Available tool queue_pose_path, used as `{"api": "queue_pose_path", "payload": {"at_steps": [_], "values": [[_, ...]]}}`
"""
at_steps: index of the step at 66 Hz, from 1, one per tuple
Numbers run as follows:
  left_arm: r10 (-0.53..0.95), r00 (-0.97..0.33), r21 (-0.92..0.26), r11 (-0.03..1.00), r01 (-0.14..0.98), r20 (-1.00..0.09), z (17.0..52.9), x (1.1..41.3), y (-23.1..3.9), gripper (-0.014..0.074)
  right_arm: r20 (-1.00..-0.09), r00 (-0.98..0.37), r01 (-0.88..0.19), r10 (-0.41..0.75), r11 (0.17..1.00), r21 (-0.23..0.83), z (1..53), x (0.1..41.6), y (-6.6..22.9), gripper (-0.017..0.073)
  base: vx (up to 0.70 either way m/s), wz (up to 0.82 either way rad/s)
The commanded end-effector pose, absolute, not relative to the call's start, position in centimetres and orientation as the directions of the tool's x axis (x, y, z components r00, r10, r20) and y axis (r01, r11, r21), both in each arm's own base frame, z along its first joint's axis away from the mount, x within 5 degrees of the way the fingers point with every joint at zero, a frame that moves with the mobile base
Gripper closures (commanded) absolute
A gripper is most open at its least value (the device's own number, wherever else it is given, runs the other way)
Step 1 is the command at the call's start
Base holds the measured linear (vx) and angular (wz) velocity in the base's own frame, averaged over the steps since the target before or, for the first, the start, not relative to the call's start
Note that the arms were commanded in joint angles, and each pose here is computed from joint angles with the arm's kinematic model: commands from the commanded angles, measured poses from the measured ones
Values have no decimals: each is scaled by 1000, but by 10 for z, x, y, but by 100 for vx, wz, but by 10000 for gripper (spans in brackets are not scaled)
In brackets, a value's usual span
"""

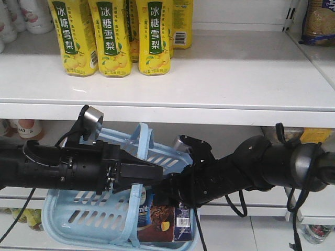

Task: Left arm holds basket, right arm returns cookies
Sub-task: 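Lower the right gripper into the basket and grasp the cookie box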

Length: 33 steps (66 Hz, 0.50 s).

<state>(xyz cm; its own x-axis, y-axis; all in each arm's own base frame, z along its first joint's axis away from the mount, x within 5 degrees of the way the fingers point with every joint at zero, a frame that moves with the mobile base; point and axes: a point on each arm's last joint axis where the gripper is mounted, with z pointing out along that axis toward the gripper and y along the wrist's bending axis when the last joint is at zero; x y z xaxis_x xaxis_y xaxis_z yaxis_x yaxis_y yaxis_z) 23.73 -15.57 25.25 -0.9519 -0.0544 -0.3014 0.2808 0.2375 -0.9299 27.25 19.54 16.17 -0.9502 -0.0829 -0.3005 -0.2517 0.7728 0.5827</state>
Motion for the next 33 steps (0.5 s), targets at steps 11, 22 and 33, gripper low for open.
{"api": "queue_pose_path", "payload": {"at_steps": [11,22,33], "values": [[-136,-930,-938,110,329,-342,284,239,-156,596,-433,-895,-362,-103,734,575,216,263,188,398,0,0],[-136,-930,-938,110,329,-342,284,239,-156,596,-477,-873,-391,-103,732,557,236,256,183,398,0,0],[-136,-930,-938,110,329,-342,284,239,-156,596,-529,-842,-424,-103,733,532,257,247,176,398,0,0]]}}
